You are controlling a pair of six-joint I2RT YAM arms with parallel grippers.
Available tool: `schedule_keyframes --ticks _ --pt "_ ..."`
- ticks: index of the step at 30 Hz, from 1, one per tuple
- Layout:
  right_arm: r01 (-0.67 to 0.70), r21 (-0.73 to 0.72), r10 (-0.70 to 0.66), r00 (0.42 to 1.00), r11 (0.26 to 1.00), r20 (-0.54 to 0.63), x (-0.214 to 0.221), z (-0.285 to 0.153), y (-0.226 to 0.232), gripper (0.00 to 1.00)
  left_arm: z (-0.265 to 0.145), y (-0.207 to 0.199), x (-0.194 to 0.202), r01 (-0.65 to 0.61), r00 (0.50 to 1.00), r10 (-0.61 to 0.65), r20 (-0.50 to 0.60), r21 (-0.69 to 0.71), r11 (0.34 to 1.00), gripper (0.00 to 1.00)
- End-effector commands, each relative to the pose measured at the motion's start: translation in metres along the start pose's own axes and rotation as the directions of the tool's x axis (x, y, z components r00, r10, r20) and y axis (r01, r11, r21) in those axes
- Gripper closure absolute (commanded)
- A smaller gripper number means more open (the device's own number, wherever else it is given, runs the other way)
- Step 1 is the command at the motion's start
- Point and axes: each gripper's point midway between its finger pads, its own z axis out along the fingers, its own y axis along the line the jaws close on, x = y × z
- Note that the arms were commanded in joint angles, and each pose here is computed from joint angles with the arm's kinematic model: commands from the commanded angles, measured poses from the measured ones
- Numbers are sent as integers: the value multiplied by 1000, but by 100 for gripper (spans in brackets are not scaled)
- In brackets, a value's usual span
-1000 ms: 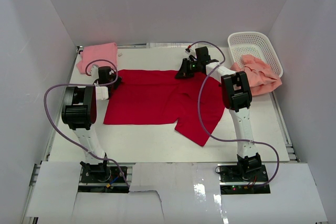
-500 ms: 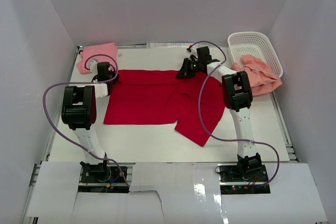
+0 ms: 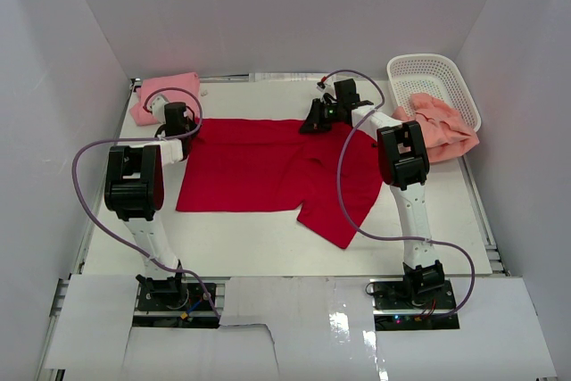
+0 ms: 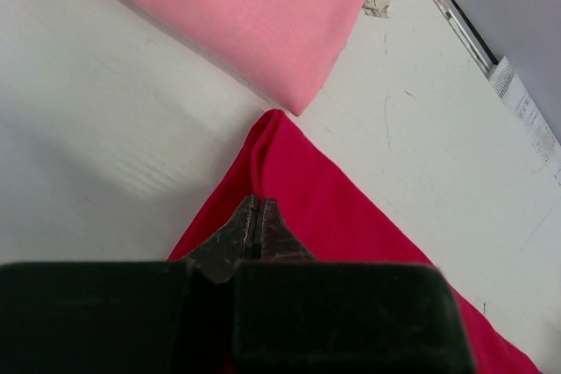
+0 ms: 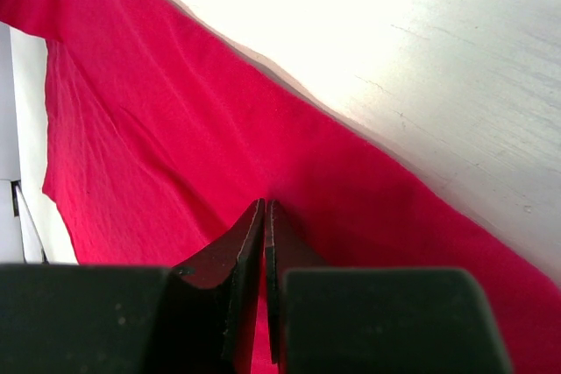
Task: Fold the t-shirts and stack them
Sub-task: Fold the flattened tshirt in 1/3 of the way, then grap the side of the flattened tshirt closest away from the robot with both arms
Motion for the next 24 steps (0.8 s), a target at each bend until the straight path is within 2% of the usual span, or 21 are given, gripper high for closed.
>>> schedule_keyframes --ticks 1,8,10,11,13,14,17,19,22,24 --pt "17 -1 -17 1000 1000 12 -8 -14 7 90 -2 -16 -30 -37 997 36 69 23 999 100" --pt "16 0 -16 1000 1000 14 -9 -15 7 90 2 -10 -31 -88 993 88 80 -6 996 99" --pt "16 -3 -16 1000 1000 17 -11 -15 8 90 3 -7 -29 -97 992 98 78 -18 995 86" --pt "15 -4 -15 1000 1000 15 -10 -15 8 90 4 -3 -28 -102 992 104 76 -33 994 70" --pt "16 -5 -15 1000 1000 18 -11 -15 8 90 4 3 -25 -107 992 111 67 -58 993 57" --pt "16 -4 -15 1000 1000 18 -11 -15 8 90 4 7 -24 -106 992 111 62 -77 991 44" --pt "16 -3 -16 1000 1000 17 -11 -15 9 90 5 25 -23 -98 992 109 57 -178 979 35" --pt "15 -1 -15 1000 1000 15 -10 -16 8 90 8 47 -39 -52 995 72 73 -241 969 32" --pt "23 2 -23 1000 1000 19 -10 -19 10 90 6 40 -52 -31 994 51 93 -203 979 32" --pt "32 13 -33 999 999 26 -12 -23 11 90 2 23 -66 -78 990 95 103 -156 985 32"
